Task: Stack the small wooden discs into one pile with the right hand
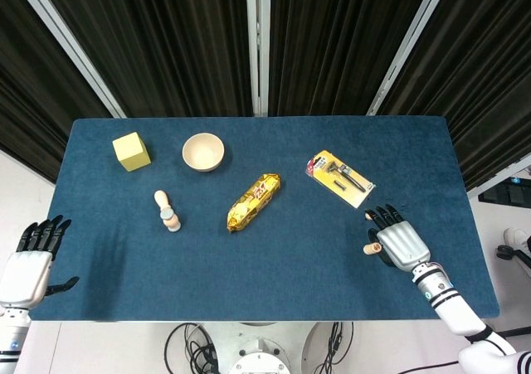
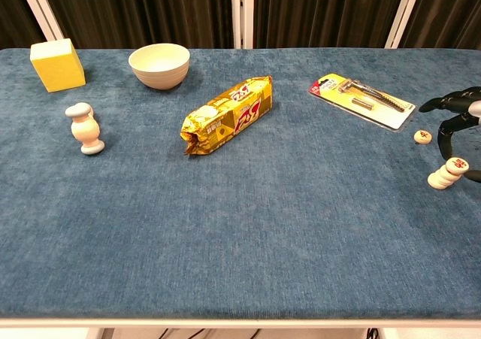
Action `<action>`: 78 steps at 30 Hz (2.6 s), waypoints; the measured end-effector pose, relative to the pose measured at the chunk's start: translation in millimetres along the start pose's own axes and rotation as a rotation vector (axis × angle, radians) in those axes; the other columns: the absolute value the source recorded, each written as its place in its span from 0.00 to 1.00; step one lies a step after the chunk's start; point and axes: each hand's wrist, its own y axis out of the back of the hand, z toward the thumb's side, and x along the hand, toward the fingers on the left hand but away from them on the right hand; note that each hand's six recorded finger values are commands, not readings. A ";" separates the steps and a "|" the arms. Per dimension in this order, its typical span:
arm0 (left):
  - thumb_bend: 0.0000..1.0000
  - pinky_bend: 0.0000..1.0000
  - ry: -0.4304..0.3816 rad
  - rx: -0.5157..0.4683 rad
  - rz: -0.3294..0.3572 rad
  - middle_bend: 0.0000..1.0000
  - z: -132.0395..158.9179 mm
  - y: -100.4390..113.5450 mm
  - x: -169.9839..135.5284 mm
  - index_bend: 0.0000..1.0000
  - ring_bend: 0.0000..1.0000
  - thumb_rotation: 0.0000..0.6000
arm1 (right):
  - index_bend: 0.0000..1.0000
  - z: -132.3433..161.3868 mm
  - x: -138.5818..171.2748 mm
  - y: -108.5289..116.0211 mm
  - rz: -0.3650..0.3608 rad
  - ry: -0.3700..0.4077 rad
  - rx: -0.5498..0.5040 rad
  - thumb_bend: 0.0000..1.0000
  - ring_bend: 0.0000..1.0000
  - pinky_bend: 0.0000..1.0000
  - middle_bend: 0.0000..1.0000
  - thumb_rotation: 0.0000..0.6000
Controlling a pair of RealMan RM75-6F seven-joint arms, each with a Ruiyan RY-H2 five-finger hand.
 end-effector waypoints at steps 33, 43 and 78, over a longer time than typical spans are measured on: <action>0.09 0.00 0.007 -0.007 0.004 0.00 -1.2 1.4 -0.5 0.06 0.00 1.00 | 0.43 1.5 -1.8 -1.7 0.015 0.000 0.004 0.22 0.00 0.00 0.05 1.00; 0.09 0.00 0.003 -0.008 0.004 0.00 -0.7 1.7 -0.8 0.06 0.00 1.00 | 0.39 -3.9 2.0 9.5 -0.021 -0.013 -0.029 0.21 0.00 0.00 0.05 1.00; 0.09 0.00 0.000 -0.016 -0.001 0.00 -2.0 0.7 -0.2 0.06 0.00 1.00 | 0.45 -20.3 -76.2 -7.6 -0.036 -0.210 -0.090 0.23 0.00 0.00 0.08 1.00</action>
